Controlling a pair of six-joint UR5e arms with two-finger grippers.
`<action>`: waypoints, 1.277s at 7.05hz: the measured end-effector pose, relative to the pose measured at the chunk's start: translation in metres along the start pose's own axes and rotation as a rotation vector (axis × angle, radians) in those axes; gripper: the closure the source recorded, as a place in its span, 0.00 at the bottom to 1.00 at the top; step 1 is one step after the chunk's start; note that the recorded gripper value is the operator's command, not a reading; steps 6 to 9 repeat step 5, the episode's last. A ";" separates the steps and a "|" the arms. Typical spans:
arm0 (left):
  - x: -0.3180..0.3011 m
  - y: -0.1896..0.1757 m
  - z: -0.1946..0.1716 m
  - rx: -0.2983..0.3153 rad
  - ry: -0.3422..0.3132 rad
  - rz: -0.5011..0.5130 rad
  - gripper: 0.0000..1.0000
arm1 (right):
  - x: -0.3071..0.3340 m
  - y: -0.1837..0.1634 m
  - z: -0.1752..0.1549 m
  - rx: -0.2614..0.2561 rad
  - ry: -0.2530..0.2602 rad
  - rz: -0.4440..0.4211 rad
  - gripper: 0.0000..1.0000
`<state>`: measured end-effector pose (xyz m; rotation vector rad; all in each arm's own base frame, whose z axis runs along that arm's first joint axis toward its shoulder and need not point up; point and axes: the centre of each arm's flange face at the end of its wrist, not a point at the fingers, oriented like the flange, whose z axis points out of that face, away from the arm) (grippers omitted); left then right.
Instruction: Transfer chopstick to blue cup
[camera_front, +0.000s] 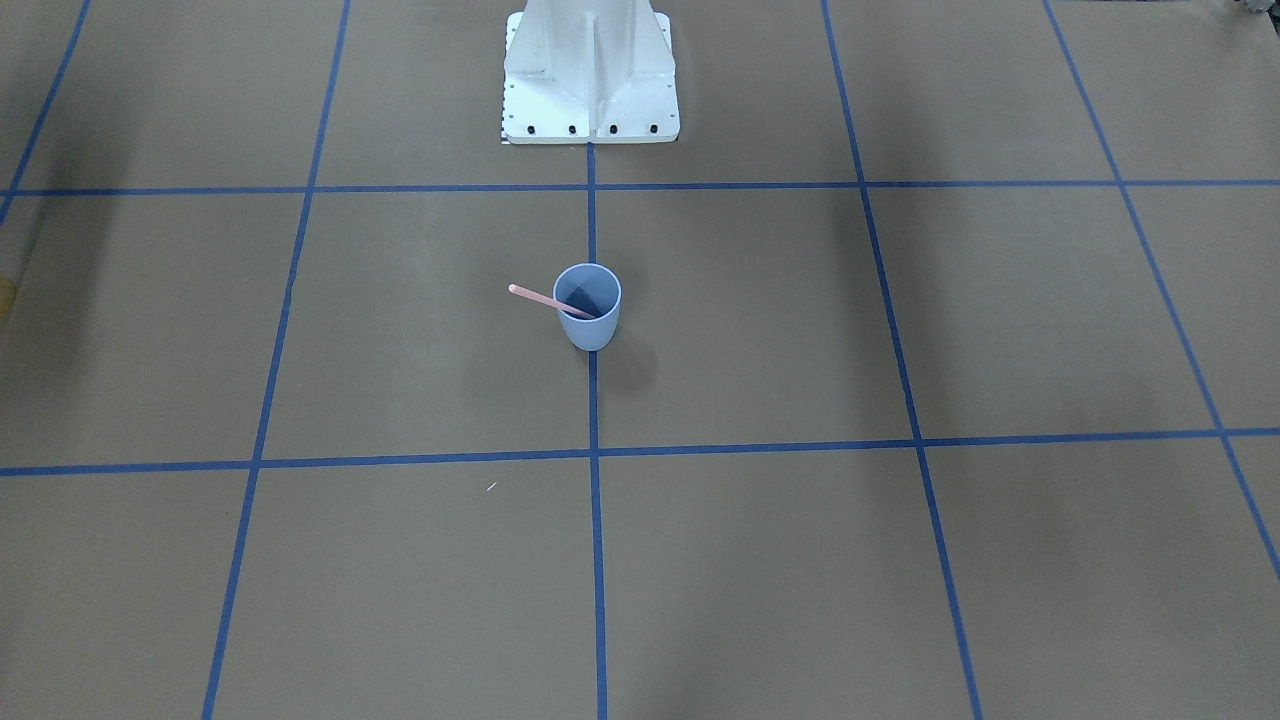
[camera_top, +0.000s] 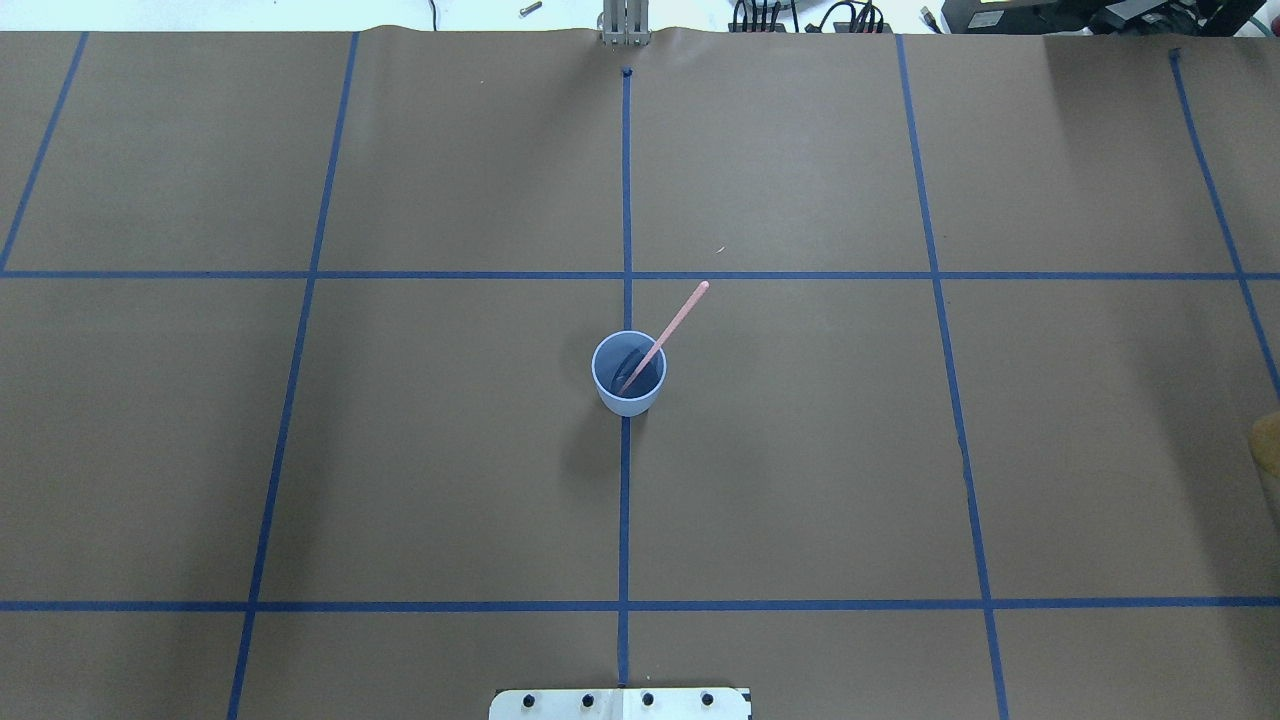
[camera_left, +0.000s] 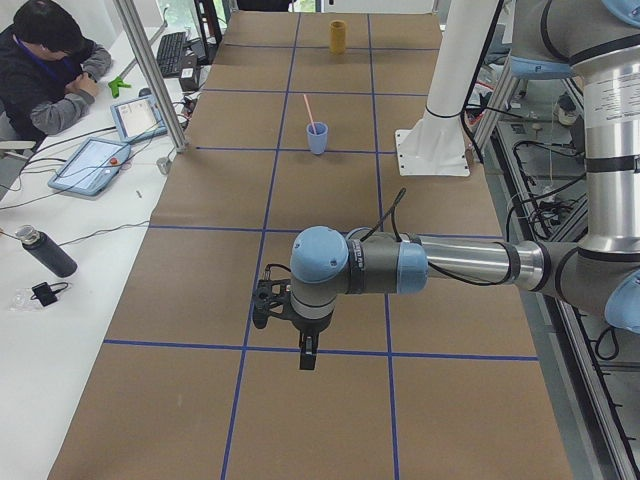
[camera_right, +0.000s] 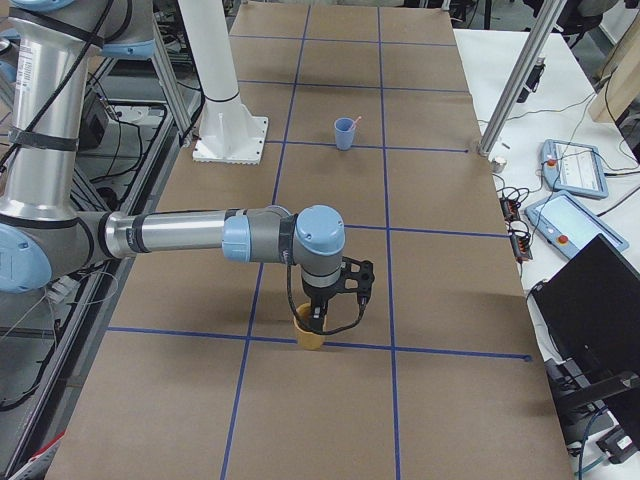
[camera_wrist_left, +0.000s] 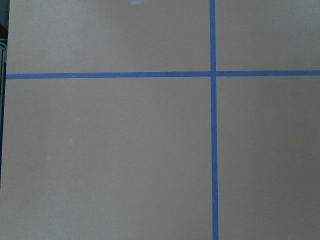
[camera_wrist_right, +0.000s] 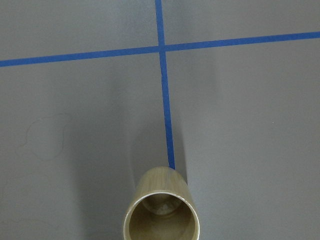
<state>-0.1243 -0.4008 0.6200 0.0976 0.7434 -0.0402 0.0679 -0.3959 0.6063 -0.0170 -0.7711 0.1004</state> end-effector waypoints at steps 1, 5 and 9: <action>0.000 0.001 0.001 -0.001 0.000 -0.001 0.01 | 0.000 0.000 0.000 0.000 0.000 0.000 0.00; -0.001 0.003 0.002 -0.005 0.001 -0.003 0.01 | 0.001 0.001 0.001 -0.002 -0.001 0.002 0.00; -0.001 0.003 0.002 -0.005 0.001 -0.003 0.01 | 0.001 0.001 0.001 -0.002 -0.001 0.002 0.00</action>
